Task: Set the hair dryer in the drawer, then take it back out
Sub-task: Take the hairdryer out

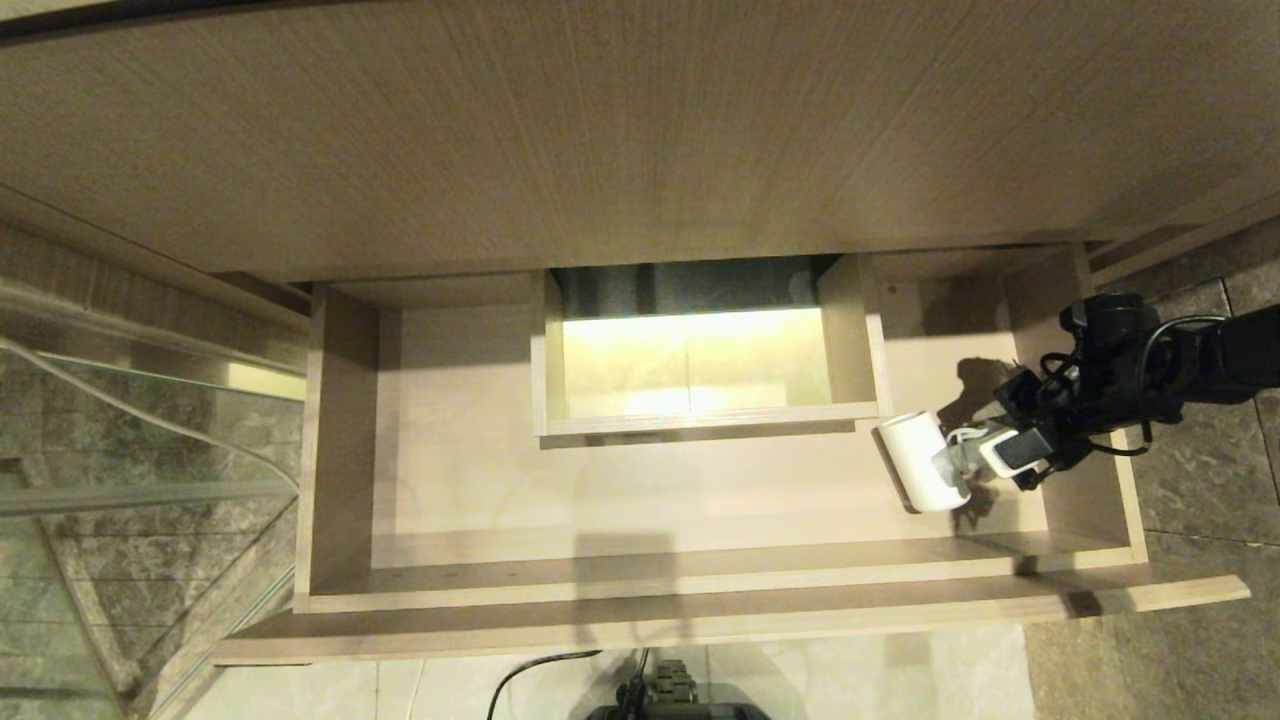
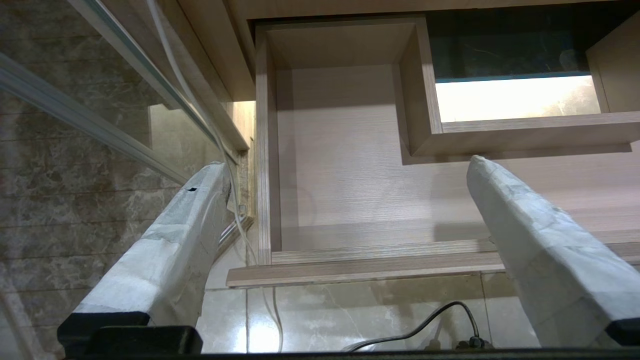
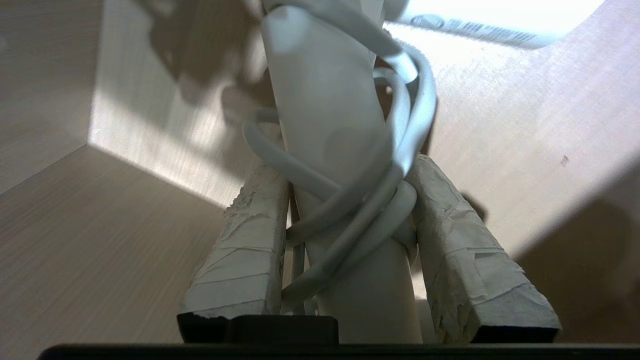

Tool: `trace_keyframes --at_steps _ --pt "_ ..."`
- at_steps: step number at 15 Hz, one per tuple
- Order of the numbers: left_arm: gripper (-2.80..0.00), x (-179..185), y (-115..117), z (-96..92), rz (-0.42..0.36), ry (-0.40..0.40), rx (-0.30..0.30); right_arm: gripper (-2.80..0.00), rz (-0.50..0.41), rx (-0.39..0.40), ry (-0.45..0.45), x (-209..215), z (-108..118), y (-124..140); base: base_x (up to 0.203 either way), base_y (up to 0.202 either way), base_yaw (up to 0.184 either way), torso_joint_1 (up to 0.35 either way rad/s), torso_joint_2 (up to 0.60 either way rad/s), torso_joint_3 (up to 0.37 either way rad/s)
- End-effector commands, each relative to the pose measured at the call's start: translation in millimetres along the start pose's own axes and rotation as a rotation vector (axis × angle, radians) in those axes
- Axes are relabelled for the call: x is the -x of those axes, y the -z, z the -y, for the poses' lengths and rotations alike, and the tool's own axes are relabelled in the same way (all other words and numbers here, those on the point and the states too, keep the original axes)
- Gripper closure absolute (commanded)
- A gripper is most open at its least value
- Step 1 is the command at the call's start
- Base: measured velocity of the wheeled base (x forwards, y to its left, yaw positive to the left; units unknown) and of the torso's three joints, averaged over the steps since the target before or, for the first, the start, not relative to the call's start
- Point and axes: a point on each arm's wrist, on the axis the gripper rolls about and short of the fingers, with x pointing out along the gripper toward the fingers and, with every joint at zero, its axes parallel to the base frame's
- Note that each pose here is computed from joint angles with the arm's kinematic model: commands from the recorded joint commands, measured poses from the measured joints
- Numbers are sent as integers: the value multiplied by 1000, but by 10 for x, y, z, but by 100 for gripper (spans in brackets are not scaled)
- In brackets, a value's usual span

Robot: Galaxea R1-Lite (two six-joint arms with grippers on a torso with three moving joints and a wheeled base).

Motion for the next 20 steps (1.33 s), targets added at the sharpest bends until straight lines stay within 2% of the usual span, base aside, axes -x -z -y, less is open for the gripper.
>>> trace_keyframes --at_steps 1,11,20 --pt "-280 -11 115 -1 -38 -1 2 0 -18 15 13 191 32 -11 0 0 0 0 0 0" --pt "-280 -11 115 -1 -38 -1 1 0 -81 2 2 559 -10 -14 0 0 0 0 0 0" --pt "-280 -11 115 -1 -38 -1 1 0 -111 12 44 1104 7 -180 0 0 0 0 0 0"
